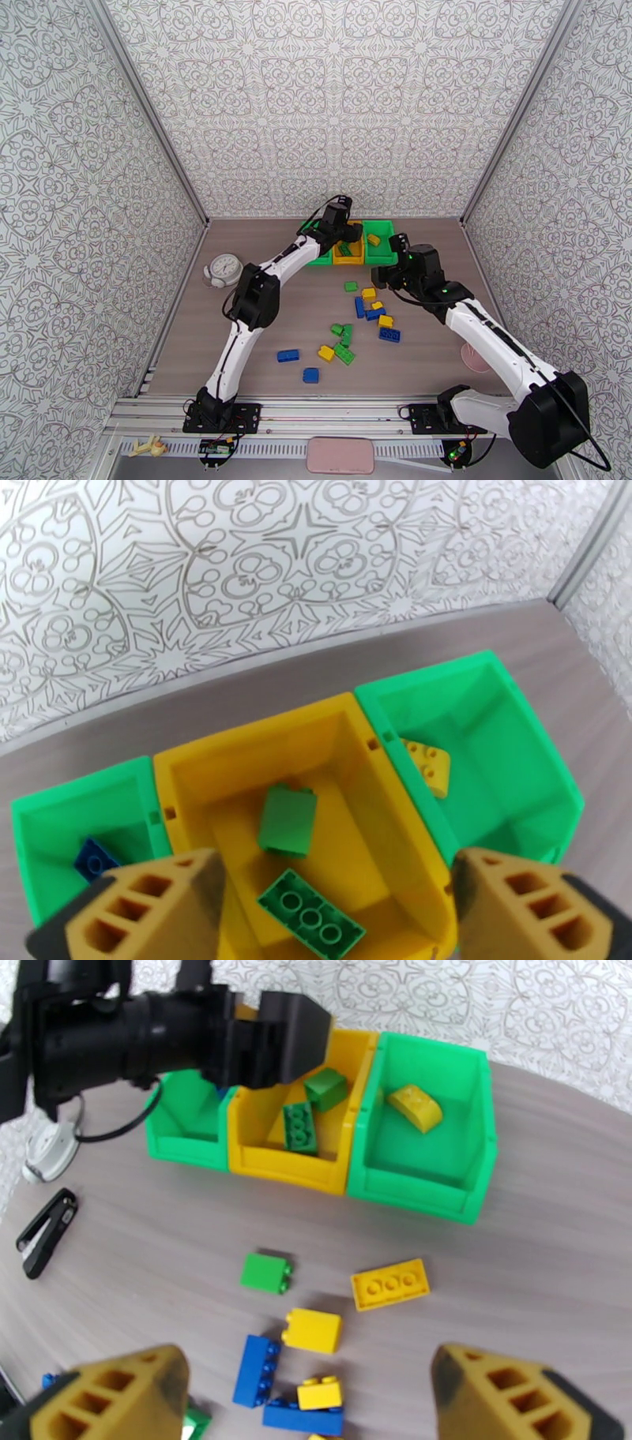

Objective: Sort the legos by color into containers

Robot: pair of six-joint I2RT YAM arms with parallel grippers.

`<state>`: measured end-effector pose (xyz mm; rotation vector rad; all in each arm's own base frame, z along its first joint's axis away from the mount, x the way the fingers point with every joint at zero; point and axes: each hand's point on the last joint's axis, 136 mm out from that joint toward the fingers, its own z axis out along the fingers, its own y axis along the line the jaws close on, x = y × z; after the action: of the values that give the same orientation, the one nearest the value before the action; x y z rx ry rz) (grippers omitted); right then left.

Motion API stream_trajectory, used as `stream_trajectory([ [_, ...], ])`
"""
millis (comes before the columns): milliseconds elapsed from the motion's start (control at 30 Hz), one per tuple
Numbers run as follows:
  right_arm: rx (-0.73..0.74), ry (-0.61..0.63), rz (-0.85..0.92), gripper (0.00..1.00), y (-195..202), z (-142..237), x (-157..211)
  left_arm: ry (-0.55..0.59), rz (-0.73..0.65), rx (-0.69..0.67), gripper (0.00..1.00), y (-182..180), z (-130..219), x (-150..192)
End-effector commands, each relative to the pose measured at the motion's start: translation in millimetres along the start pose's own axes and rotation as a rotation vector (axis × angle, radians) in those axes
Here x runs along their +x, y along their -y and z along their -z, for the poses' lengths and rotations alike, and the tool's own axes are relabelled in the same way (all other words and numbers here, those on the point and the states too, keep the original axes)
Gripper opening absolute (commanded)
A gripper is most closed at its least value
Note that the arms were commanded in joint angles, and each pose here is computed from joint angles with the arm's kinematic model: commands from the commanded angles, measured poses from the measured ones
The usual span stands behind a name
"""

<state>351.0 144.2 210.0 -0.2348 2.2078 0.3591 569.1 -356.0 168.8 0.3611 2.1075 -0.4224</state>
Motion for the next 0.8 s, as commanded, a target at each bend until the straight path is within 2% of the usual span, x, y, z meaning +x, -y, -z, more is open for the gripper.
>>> stream_trajectory([
  [0, 0.038, -0.002, 0.016, 0.84, 10, 9, 1, 0.07, -0.045, 0.077, 0.91, 19, 50, -35],
  [100, 0.036, -0.01, 0.008, 0.84, 13, 9, 6, 0.067, -0.057, 0.1, 0.99, 22, 69, -24],
  [467, 0.037, 0.003, -0.038, 0.89, 18, -5, 21, 0.073, -0.112, 0.158, 1.0, 36, 130, 32],
  [767, 0.055, -0.091, -0.065, 0.88, 24, -24, 46, 0.118, -0.24, 0.249, 1.0, 70, 181, 83],
])
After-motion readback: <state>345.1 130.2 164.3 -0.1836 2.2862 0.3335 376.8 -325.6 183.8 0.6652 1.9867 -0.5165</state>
